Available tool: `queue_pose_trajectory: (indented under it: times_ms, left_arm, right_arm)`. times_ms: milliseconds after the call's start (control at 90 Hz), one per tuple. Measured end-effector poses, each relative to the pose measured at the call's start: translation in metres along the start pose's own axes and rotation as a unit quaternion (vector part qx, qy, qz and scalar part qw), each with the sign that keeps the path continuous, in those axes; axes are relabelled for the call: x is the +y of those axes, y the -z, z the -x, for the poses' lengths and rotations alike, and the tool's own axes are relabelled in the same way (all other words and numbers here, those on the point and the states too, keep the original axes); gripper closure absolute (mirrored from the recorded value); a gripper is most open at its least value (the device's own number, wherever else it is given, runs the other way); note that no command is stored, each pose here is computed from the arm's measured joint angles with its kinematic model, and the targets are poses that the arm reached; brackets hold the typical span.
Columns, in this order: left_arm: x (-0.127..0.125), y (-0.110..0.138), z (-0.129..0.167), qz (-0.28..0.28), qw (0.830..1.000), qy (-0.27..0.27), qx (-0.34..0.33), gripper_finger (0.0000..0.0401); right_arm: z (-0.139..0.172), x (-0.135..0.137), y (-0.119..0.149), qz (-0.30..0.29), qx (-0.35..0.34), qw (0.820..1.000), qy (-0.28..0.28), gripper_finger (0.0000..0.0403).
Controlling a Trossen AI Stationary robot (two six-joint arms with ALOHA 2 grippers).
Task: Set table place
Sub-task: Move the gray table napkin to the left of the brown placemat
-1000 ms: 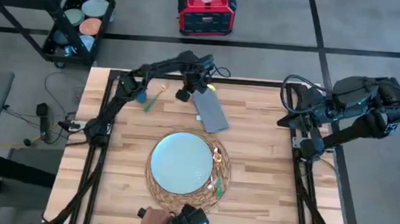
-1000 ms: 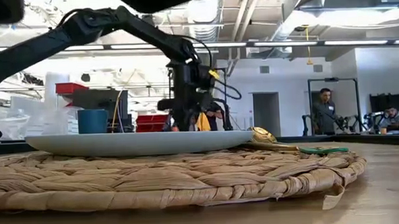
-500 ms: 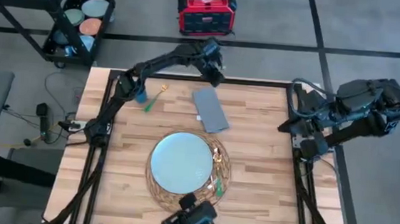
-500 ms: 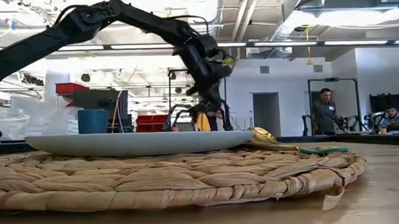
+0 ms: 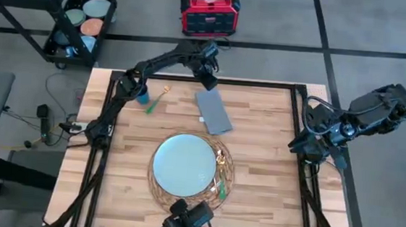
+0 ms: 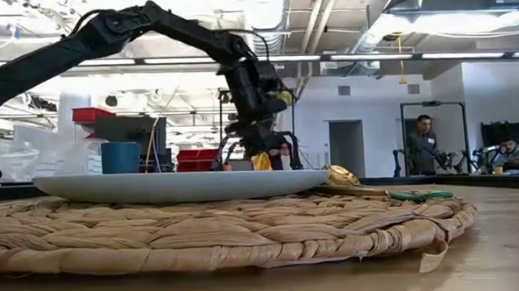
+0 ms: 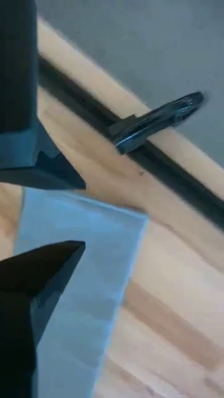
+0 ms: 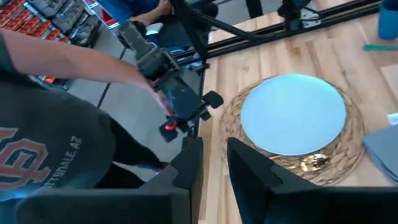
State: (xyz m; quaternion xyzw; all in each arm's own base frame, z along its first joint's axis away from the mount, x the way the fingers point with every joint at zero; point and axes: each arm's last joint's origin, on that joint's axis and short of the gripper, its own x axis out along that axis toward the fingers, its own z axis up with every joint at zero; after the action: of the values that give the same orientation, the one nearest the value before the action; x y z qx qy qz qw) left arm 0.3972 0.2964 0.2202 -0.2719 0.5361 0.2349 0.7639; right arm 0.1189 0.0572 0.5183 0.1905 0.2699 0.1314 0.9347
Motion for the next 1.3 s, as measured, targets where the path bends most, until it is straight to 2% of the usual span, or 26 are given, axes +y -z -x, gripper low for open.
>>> queue_pose_trajectory:
  times_ms: [156, 300, 489, 556, 756, 911, 1022, 1167, 1300]
  left_arm:
    - [-0.003, 0.008, -0.03, 0.049, 0.993, 0.079, 0.07, 0.0252]
    - [-0.004, 0.013, -0.045, 0.051, 0.991, 0.074, 0.098, 0.0252]
    - [0.007, 0.004, -0.031, 0.064, 0.994, 0.061, 0.068, 0.0252]
    - [0.013, 0.001, -0.025, 0.061, 0.996, 0.041, 0.052, 0.0252]
    - [0.023, 0.007, -0.031, 0.038, 0.996, 0.01, 0.081, 0.0252]
    - [0.031, 0.006, -0.034, 0.058, 0.995, 0.008, 0.082, 0.0252]
    - [0.039, 0.015, -0.05, 0.078, 0.989, 0.028, 0.124, 0.0252]
    - [0.032, 0.02, -0.06, 0.073, 0.986, 0.05, 0.143, 0.0258]
    - [0.025, 0.02, -0.064, 0.066, 0.983, 0.09, 0.145, 0.0284]
  right_arm:
    - [0.0, 0.001, -0.002, -0.001, -0.01, 1.0, -0.006, 0.034]
    - [0.0, 0.001, -0.002, -0.001, -0.01, 1.0, -0.005, 0.034]
    - [-0.001, 0.001, -0.002, -0.004, -0.01, 1.0, -0.005, 0.034]
    - [-0.001, 0.001, -0.002, -0.005, -0.011, 1.0, -0.005, 0.034]
    - [-0.001, 0.001, -0.002, -0.012, -0.011, 1.0, -0.006, 0.034]
    - [-0.001, 0.001, -0.002, -0.013, -0.011, 1.0, -0.006, 0.034]
    - [-0.002, 0.002, -0.003, -0.013, -0.013, 1.0, -0.007, 0.034]
    - [-0.003, 0.003, -0.005, -0.013, -0.017, 1.0, -0.01, 0.034]
    - [-0.003, 0.003, -0.005, -0.014, -0.021, 1.0, -0.012, 0.034]
